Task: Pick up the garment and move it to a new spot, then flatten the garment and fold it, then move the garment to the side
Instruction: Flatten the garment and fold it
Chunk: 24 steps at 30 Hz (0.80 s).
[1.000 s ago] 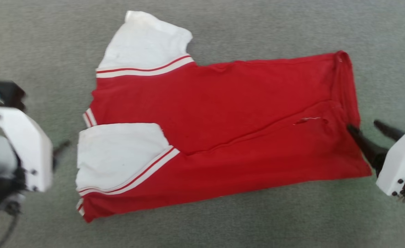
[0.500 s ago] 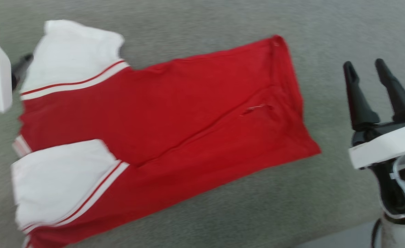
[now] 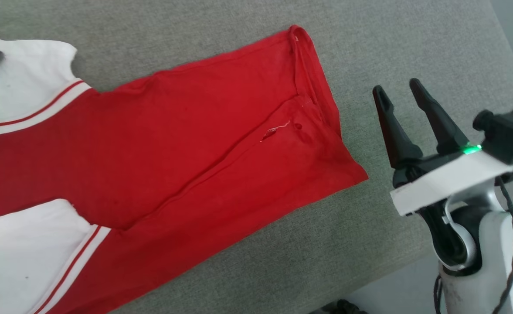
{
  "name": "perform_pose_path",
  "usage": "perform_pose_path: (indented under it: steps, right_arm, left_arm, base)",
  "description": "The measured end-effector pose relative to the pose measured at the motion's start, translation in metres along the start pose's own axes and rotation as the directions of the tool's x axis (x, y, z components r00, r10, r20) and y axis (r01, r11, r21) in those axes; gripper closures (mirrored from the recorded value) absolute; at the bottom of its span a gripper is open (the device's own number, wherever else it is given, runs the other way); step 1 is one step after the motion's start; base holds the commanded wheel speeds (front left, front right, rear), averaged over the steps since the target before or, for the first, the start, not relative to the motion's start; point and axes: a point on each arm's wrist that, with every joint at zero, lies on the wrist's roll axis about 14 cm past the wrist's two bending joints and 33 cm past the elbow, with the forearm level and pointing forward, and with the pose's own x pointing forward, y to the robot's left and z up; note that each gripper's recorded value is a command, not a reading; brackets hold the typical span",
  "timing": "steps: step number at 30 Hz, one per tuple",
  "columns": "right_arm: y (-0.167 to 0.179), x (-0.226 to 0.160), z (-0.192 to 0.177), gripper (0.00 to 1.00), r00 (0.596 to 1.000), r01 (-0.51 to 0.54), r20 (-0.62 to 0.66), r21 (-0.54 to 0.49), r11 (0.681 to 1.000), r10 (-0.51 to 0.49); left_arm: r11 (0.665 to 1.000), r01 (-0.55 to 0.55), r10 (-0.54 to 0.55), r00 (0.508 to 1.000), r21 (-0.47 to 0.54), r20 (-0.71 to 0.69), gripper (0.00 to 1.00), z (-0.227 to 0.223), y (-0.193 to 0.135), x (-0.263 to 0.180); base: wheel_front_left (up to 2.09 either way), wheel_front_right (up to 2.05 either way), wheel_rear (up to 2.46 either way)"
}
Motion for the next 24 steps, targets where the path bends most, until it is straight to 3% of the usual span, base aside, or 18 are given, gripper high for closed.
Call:
perform_pose_path:
  steps: [3,4,5,11,20,24]
  right_arm:
    - [0.002,0.007,-0.007,0.0,0.999,-0.009,-0.038,-0.008,1.0,0.009]
    - [0.003,0.01,-0.01,0.0,0.998,-0.014,-0.055,-0.012,1.0,0.014]
    - [0.004,0.014,-0.012,0.0,0.997,-0.023,-0.071,-0.019,1.0,0.021]
    - [0.013,0.045,-0.026,0.0,0.971,-0.095,-0.226,-0.079,0.992,0.075]
    - [0.032,0.106,-0.039,0.0,0.891,-0.213,-0.434,-0.149,0.966,0.129]
    - [0.032,0.118,-0.073,0.0,0.786,-0.248,-0.611,-0.174,0.953,0.093]
  left_arm:
    - [0.999,-0.025,0.023,0.998,-0.026,-0.061,0.0,-0.003,0.006,0.01]
    - [0.999,-0.024,0.021,0.996,-0.044,-0.085,0.55,-0.006,0.005,0.014]
    - [0.998,-0.023,0.017,0.995,-0.062,-0.102,1.0,-0.007,0.005,0.015]
    - [0.995,-0.005,-0.01,0.989,-0.098,-0.146,1.0,-0.01,0.001,0.017]
    - [0.994,0.02,-0.031,0.994,-0.105,-0.107,1.0,-0.007,0.0,0.017]
    - [0.994,0.029,-0.038,0.996,-0.106,-0.081,1.0,-0.007,0.002,0.016]
  base:
    - [0.0,0.0,0.0]
    - [0.0,0.0,0.0]
    - [0.0,0.0,0.0]
    - [0.0,0.0,0.0]
    - [0.0,0.0,0.0]
    - [0.0,0.0,0.0]
